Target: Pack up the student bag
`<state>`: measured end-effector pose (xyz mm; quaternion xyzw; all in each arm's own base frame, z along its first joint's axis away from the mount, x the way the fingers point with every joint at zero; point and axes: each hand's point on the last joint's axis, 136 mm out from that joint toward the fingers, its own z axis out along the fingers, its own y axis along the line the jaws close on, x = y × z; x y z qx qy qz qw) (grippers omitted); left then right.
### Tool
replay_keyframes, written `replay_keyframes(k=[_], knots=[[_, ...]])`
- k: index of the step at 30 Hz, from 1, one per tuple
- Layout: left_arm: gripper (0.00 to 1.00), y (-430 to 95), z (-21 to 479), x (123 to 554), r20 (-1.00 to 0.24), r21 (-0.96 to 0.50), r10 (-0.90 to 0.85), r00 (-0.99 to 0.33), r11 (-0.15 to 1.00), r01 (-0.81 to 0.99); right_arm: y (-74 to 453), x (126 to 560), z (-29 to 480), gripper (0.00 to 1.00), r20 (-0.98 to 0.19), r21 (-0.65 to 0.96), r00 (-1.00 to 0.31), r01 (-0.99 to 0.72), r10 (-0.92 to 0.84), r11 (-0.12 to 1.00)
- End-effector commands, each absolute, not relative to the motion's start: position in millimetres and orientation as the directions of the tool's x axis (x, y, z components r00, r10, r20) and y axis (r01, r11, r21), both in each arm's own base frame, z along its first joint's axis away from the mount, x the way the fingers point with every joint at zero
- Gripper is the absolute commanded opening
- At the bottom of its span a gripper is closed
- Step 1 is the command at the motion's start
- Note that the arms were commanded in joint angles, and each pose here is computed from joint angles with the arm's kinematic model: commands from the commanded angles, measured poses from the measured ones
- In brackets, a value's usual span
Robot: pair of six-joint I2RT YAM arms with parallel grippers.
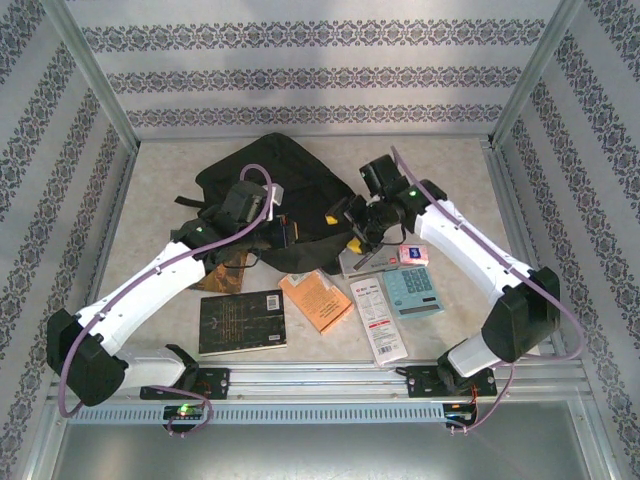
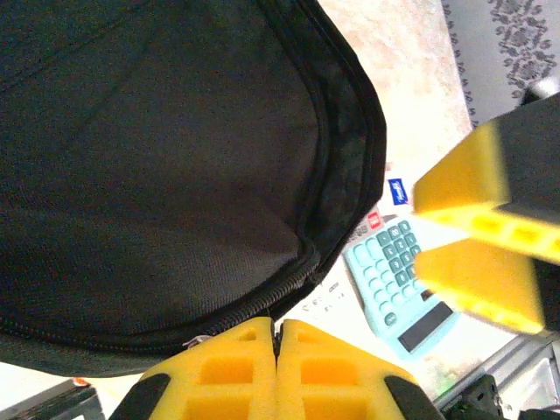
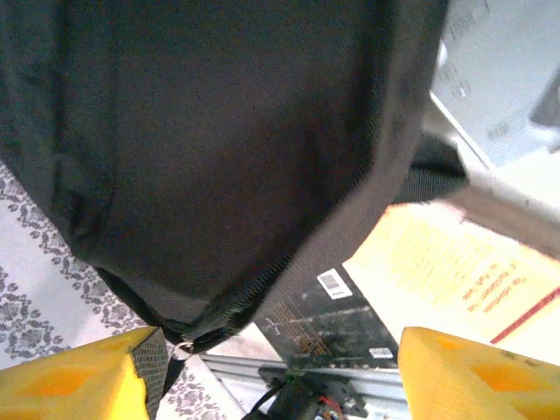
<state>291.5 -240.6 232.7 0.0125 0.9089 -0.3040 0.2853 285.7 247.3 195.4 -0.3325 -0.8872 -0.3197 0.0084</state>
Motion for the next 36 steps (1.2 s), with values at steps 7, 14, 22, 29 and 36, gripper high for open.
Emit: replay_keyframes(k=[7, 14, 22, 29, 36], knots=[[0.0, -267.8, 274.2, 288.7, -0.599, -0.58, -0.149, -0.787, 0.758, 0.298, 267.2, 303.1, 188.9, 0.71, 0.316, 0.605, -0.662, 0.692, 0.679, 0.393], [0.0, -264.7, 270.7, 284.1, -0.591, -0.586, -0.158, -0.791, 0.758, 0.287, 277.9, 309.9, 179.8, 0.67, 0.314, 0.642, -0.677, 0.668, 0.666, 0.376], [0.0, -257.7, 267.3, 283.7, -0.603, -0.572, -0.168, -0.78, 0.773, 0.275, 273.7, 296.5, 159.9, 0.34, 0.314, 0.584, -0.661, 0.7, 0.681, 0.411], [0.0, -238.8, 258.2, 285.8, -0.628, -0.506, -0.156, -0.762, 0.826, 0.248, 258.3, 286.8, 143.2, 0.03, 0.297, 0.527, -0.658, 0.717, 0.692, 0.456], [0.0, -209.1, 243.5, 292.0, -0.631, -0.463, -0.185, -0.753, 0.869, 0.175, 247.7, 285.8, 143.2, 0.0, 0.265, 0.517, -0.679, 0.7, 0.685, 0.494]])
